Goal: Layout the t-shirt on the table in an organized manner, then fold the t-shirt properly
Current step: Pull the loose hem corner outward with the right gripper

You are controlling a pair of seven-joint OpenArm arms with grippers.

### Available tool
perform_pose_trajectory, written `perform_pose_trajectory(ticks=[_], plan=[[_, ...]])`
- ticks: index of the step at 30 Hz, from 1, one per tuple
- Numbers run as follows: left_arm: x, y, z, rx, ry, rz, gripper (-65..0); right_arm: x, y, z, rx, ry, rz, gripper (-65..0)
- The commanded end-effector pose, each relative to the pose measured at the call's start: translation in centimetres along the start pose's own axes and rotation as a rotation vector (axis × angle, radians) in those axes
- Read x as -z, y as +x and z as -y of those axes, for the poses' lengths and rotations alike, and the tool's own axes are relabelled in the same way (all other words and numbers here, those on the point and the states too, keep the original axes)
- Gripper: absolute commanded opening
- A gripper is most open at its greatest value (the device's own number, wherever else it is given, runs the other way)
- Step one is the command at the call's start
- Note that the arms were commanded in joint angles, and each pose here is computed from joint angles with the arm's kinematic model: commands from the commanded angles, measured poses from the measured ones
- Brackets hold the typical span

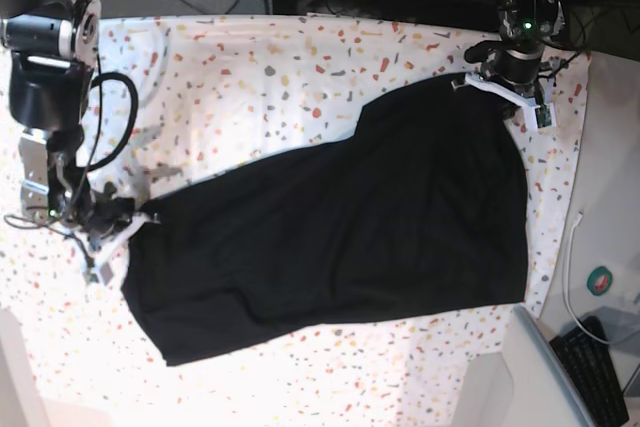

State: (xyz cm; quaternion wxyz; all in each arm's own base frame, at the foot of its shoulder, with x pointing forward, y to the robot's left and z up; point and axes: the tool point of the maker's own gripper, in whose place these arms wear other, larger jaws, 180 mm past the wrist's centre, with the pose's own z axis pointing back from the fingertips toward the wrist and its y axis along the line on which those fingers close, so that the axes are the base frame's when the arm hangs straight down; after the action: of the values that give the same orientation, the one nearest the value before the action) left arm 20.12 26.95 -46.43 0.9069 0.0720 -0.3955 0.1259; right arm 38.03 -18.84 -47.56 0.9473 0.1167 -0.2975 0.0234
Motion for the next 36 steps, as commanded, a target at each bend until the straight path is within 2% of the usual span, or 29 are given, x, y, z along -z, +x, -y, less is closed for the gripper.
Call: perform_pose_trajectory(ticks=[1,4,7,10,14,18,22,26,29,30,33,36], plan=[[-0.1,0.3,-0.5,0.013,0.008,0.016,-65.0,-1.1,0.4,0.5,-0.025,-0.009,0.007,-65.0],[0.6,-0.3,-1.7,0.018,0.031,-0.007,-65.0,-3.7,-3.2,0.2,-0.044,-0.051,-0.065,-65.0],[0.7,0.2,-2.3,0.025,0.037,0.001,-65.0,-7.0,-3.9,-1.9,-0.089,-0.091,-0.03,-65.0],[0.5,2.1,-1.7,0.029,0.023,0.048,-65.0,-9.5,-1.4,-2.6,-0.036,-0.163,0.014,-65.0],[-0.1,5.6,-2.5,0.027,0.039,0.133,-65.0,-10.5,5.0,-3.8,0.015,-0.194,0.048,-65.0],[-0.3,7.8,-3.9,0.01,0.074,0.185,-65.0,-9.0,11.5,-4.8,0.088,-0.176,0.066,-65.0],[-0.4,8.0,-5.0,0.005,0.098,0.189,-65.0,-3.6,16.4,-6.9,0.183,-0.119,0.062,-65.0],[-0.5,7.4,-5.3,0.011,0.107,0.175,-65.0,0.4,19.2,-9.4,0.196,-0.082,0.087,-63.3],[-0.9,6.7,-6.1,0.005,0.122,0.163,-65.0,0.5,20.6,-10.2,0.189,-0.069,0.089,-39.0],[-0.9,6.7,-6.2,0.005,0.123,0.161,-65.0,0.2,20.8,-10.2,0.175,-0.067,0.086,-36.0],[-1.3,6.2,-7.0,0.002,0.142,0.153,-65.0,-1.0,19.5,-9.5,0.049,-0.068,0.053,-40.7],[-1.2,5.9,-6.7,-0.002,0.137,0.148,-65.0,-2.9,16.3,-7.2,0.025,-0.128,0.074,-45.8]])
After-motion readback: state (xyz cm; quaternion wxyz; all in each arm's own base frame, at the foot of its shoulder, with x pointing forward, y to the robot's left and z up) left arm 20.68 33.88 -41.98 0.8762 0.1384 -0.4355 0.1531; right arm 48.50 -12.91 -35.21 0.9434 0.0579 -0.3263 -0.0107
